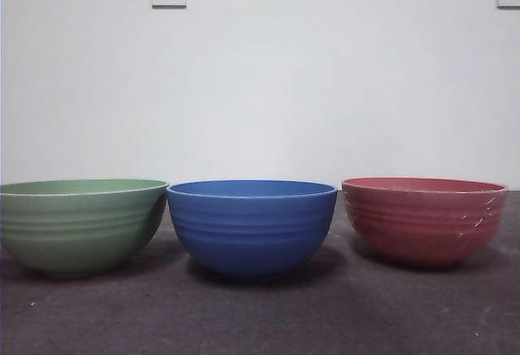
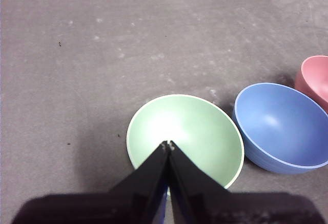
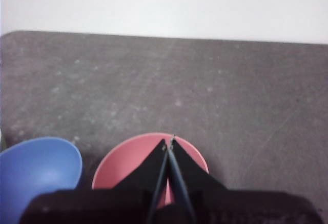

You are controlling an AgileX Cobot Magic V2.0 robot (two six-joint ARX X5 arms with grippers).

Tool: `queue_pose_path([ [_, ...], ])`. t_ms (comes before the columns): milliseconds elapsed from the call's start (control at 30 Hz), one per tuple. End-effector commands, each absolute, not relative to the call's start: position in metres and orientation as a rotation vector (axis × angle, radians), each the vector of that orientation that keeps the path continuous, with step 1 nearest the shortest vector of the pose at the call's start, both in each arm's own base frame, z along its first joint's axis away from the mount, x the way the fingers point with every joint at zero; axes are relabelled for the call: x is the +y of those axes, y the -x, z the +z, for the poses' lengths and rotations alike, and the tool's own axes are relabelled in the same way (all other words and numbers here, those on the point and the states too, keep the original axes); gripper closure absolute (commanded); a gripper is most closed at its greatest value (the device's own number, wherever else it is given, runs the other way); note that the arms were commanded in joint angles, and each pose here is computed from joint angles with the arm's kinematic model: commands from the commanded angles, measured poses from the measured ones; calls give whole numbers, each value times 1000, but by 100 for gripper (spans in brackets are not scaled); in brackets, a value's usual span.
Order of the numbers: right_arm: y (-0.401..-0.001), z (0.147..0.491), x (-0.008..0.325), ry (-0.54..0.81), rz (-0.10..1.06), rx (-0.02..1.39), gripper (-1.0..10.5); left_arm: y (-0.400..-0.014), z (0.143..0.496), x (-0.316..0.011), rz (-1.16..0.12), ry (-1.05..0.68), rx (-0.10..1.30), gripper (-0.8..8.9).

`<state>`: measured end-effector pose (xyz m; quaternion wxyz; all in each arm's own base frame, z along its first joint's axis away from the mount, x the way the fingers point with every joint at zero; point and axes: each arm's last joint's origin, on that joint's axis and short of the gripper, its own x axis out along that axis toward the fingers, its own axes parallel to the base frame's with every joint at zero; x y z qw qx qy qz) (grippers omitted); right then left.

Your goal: Pick up the green bowl on the top,put the green bowl on the left,pick up the red bowl in the middle,put the red bowl on the right

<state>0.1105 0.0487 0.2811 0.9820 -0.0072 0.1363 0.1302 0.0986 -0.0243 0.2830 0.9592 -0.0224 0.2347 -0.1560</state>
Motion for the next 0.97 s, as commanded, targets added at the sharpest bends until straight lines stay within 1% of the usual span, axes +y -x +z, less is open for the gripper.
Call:
queue_pose_path([
  [33,-110,278,48,10,254,293,963,-98,281,-24,-317,48,477,817],
  [67,-110,278,48,13,253,300,963,-96,282,-25,-326,24,466,817],
  [167,-109,275,48,21,252,324,963,-82,285,-19,-290,-88,384,817],
  [267,-109,274,48,27,252,341,963,-72,282,-14,-255,-112,273,817],
  [400,-108,272,47,34,250,361,963,-73,260,-7,-127,-108,139,817],
  [467,-108,271,47,37,250,369,963,-78,245,-5,-92,-105,113,816],
  [667,-108,270,47,40,249,380,963,-92,183,-1,-49,-67,111,817],
  [767,-108,270,47,40,249,380,963,-94,161,0,-44,-28,133,817],
  [900,-107,270,47,40,249,379,963,-95,147,0,-41,8,207,817],
  [967,-108,270,47,40,249,380,963,-95,148,0,-41,7,197,817],
])
